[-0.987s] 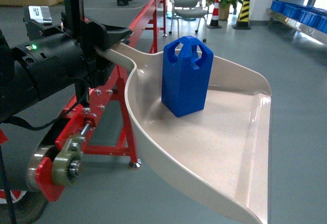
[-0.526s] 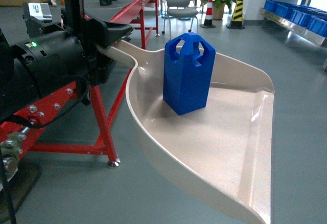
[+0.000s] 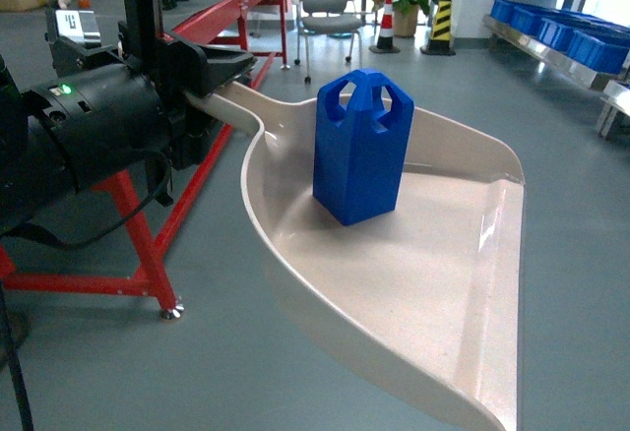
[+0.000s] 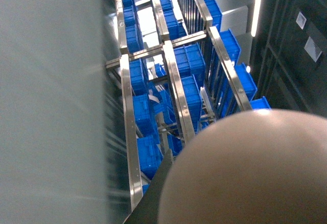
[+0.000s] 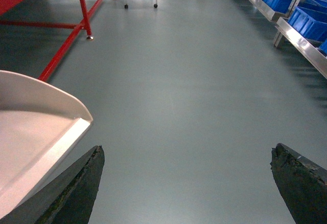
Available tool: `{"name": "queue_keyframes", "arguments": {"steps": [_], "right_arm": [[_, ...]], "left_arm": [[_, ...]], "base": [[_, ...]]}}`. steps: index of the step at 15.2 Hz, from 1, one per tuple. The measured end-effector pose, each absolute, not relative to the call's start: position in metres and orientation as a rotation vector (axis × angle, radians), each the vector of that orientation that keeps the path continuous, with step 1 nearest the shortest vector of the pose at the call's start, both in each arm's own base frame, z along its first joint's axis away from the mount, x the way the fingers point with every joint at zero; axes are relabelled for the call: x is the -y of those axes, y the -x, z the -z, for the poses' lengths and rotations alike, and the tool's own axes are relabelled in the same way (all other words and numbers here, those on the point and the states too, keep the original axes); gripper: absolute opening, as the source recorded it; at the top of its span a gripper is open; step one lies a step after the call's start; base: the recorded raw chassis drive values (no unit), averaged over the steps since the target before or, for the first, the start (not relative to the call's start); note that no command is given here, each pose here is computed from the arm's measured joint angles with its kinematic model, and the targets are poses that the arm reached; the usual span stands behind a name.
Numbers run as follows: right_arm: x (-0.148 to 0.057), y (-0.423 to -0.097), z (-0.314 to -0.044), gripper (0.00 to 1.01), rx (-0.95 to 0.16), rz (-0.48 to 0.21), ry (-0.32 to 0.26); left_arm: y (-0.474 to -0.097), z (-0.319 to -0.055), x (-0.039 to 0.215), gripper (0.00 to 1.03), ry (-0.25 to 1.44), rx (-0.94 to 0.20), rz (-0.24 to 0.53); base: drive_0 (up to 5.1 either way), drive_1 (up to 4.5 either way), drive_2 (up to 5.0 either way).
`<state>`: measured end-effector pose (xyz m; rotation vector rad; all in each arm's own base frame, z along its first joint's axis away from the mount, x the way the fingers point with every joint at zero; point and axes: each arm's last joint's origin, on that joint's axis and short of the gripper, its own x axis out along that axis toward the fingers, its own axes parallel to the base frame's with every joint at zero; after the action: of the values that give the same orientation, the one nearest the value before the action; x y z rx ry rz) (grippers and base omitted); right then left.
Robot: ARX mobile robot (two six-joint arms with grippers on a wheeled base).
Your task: Place part in tray to right shelf
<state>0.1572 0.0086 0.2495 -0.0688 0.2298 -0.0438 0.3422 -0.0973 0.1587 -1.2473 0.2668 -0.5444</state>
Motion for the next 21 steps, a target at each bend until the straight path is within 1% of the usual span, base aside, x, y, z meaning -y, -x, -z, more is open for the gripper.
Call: {"name": "queue_keyframes", "arguments": {"steps": [7,8,9,10,11,21], "right_arm": [[-0.0086,-0.1573,-0.2495,0.98,-0.229,0.043,0.069],[-0.0082,-0.1571,-0.2490,0.98,-0.235,0.050,0.070],[-0.0074,-0.1572,-0.2494,0.98,-0.231,0.057,0.069],[-0.0078,-0.1572,-0.2495,0.98,-0.230,0.049,0.069],[-0.0077,-0.1572,-0.2494,0.98,-0.231,0.049,0.069],[-0.0077,-0.1572,-0.2495,0.98,-0.230,0.049,0.069]], "left_arm": [[-0.3422,-0.1586,0.0973,0.12,1.245,-0.267,0.544],[-0.3414,-0.1591,0.1000,0.12,1.244,-0.265,0.551],[-0.3401,-0.1595,0.1037,0.12,1.242,-0.277,0.574],[-0.3400,-0.1579,0.1032,0.12,1.241,-0.288,0.564],[-0.3414,-0.1580,0.0972,0.12,1.244,-0.269,0.544],[-0.3414,-0.1586,0.0974,0.12,1.245,-0.263,0.547]], "base": [[5.0,-2.43,-2.4],[5.0,-2.46,-2.5],[5.0,-2.46,-2.5],[5.0,-2.46,-2.5],[0.2,4.46,-4.1],[-0.1,4.20,-4.3]]}}
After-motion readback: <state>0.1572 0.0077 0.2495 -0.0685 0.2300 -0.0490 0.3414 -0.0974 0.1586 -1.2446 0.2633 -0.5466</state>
